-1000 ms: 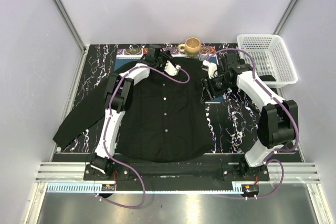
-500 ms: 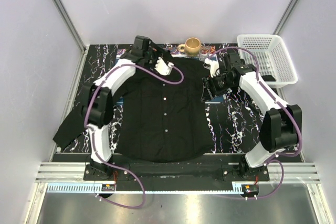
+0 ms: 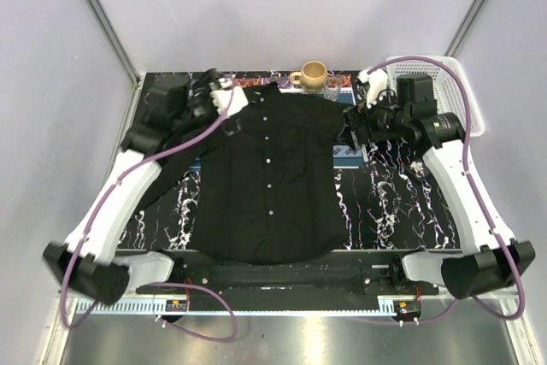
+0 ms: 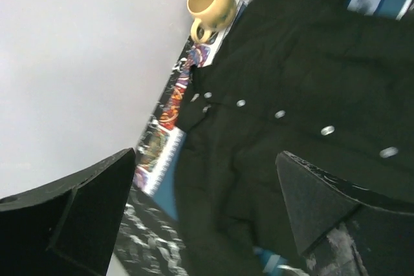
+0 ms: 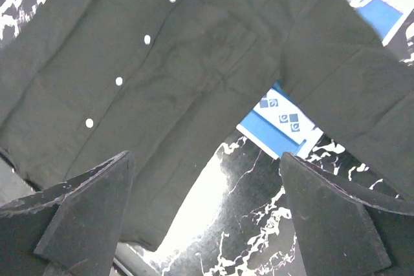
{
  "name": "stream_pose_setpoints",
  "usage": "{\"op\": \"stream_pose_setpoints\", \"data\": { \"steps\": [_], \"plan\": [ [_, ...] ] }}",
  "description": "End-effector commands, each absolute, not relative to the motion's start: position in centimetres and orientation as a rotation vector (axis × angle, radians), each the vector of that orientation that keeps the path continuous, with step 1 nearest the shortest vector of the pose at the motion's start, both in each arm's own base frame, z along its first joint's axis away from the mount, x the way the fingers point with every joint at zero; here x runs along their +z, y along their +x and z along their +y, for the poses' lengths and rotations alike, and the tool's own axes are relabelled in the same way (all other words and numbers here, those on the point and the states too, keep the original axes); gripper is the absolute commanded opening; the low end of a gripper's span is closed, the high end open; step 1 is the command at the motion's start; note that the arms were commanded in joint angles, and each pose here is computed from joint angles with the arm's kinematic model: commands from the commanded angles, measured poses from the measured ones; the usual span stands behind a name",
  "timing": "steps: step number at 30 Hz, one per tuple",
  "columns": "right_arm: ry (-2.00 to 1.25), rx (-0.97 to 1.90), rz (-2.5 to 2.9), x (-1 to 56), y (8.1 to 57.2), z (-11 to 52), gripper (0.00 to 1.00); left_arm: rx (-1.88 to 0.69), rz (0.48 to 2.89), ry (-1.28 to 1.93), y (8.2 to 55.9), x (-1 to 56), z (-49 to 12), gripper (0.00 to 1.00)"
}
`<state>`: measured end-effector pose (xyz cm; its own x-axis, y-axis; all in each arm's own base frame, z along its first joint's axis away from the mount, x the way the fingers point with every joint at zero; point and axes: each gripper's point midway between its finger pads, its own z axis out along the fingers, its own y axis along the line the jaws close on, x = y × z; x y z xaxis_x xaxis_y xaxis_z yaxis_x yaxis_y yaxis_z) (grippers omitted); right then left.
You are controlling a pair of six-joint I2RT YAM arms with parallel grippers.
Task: Pin the brooch onto the clothing
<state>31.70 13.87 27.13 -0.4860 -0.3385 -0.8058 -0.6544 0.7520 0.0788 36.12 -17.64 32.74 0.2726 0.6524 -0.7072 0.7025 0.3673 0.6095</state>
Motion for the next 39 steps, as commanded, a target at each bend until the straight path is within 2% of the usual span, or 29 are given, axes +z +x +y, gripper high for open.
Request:
{"op": "stream_pose_setpoints", "data": {
  "steps": [1, 3, 6, 9, 10, 15, 17, 20, 23, 27, 32, 34, 38, 39],
  "plan": [
    [-0.523, 0.431, 2.004, 31.5, 33.0, 13.0, 1.0, -0.365, 1.638, 0.828, 31.6, 34.9, -17.1, 0.99],
    [-0.528, 0.456, 2.005, 31.7, 32.6, 13.2, 1.0, -0.414, 1.677, 0.772, 29.8, 34.7, -16.7, 0.99],
    [-0.725, 0.513, 2.079, 29.6, 29.6, 13.8, 1.0, -0.498, 1.774, 0.75, 27.4, 32.9, -16.6, 0.99],
    [-0.828, 0.509, 2.214, 27.0, 26.2, 12.6, 0.99, -0.501, 1.773, 0.696, 26.0, 31.9, -15.1, 0.99],
    [-0.846, 0.51, 2.301, 25.5, 24.2, 11.9, 0.99, -0.468, 1.716, 0.648, 25.6, 33.2, -14.3, 0.99],
    [-0.873, 0.253, 2.445, 23.8, 16.1, 6.3, 1.0, -0.418, 1.598, 0.667, 23.2, 33.6, -13.2, 0.99],
    [-0.871, 0.184, 2.525, 23.0, 11.3, 4.1, 1.0, -0.438, 1.657, 0.664, 22.7, 32.7, -13.2, 0.99],
    [-0.766, 0.0, 2.503, 22.9, 7.4, 0.8, 1.0, -0.528, 1.744, 0.722, 21.7, 31.0, -14.2, 0.99],
    [-0.692, -0.212, 2.503, 22.4, 7.0, -2.2, 1.0, -0.588, 1.773, 0.751, 21.3, 29.5, -15.0, 0.99],
    [-0.75, -0.111, 2.67, 18.5, 6.6, -1.0, 0.98, -0.689, 1.753, 0.845, 20.2, 28.9, -16.4, 0.99],
    [-0.789, -0.109, 2.778, 16.2, 6.9, -1.0, 0.98, -0.656, 1.79, 0.834, 20.4, 28.4, -15.9, 0.99],
    [-0.781, -0.106, 2.793, 16.2, 7.6, -0.8, 0.95, -0.666, 1.794, 0.833, 20.2, 28.0, -15.9, 0.99],
    [-0.782, -0.091, 2.868, 16.3, 9.8, -0.3, 0.79, -0.706, 1.805, 0.833, 20.1, 27.0, -16.3, 0.99],
    [-0.772, -0.049, 2.841, 17.2, 10.8, 0.3, 0.83, -0.712, 1.806, 0.837, 20.1, 26.8, -16.5, 0.99]
  ]
}}
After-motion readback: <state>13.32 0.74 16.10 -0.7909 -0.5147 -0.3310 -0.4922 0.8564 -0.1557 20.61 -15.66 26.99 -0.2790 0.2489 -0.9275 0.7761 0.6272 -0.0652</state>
